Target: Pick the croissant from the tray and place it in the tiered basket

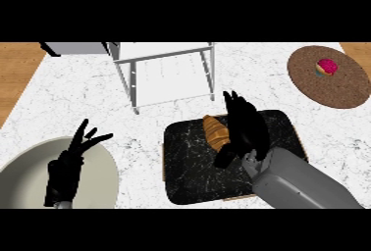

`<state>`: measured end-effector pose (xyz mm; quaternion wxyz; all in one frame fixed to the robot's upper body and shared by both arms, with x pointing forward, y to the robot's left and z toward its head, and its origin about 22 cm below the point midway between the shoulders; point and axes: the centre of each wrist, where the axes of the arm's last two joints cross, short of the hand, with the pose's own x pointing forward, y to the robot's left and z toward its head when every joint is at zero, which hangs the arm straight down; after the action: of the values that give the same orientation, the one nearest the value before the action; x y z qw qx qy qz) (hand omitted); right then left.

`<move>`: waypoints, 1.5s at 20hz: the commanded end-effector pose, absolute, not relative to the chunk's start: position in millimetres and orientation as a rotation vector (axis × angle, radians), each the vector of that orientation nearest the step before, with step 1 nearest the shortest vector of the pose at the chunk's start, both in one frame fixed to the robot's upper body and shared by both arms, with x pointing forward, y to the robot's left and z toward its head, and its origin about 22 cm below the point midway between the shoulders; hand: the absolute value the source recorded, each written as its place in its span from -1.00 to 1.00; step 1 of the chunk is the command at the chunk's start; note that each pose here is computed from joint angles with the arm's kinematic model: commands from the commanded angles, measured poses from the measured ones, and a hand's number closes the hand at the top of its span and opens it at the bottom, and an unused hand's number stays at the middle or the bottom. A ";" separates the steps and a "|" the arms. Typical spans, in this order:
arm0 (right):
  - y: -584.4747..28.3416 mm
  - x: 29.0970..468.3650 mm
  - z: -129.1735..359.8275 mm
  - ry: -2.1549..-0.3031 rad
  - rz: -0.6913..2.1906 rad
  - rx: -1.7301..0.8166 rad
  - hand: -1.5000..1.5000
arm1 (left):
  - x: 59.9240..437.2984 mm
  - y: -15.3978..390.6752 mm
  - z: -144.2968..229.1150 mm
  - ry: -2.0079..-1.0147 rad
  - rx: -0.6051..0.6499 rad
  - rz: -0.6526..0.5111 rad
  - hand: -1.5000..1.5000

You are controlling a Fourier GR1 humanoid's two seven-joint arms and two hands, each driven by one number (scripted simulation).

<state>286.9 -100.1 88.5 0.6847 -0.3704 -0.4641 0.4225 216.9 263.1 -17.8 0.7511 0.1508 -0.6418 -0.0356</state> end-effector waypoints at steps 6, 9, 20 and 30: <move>-80.5 296.8 76.2 -0.778 1.007 -0.879 -1.00 | 202.8 253.3 -38.8 -1.305 0.250 -0.047 0.00; -73.2 296.1 78.0 -0.747 1.038 -0.862 -1.00 | 218.7 240.6 -38.1 -1.307 0.267 -0.007 0.00; -62.7 317.9 63.1 -0.691 1.034 -0.825 -1.00 | 207.2 239.1 -46.9 -1.305 0.240 -0.023 0.00; -81.6 326.7 43.3 -0.629 1.002 -0.774 -1.00 | 202.0 248.0 -50.0 -1.309 0.252 -0.018 0.00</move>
<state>323.1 -82.4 48.1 0.7414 -0.3418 -0.3290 0.4746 213.5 258.5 -17.6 0.7467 0.1445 -0.6486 -0.0295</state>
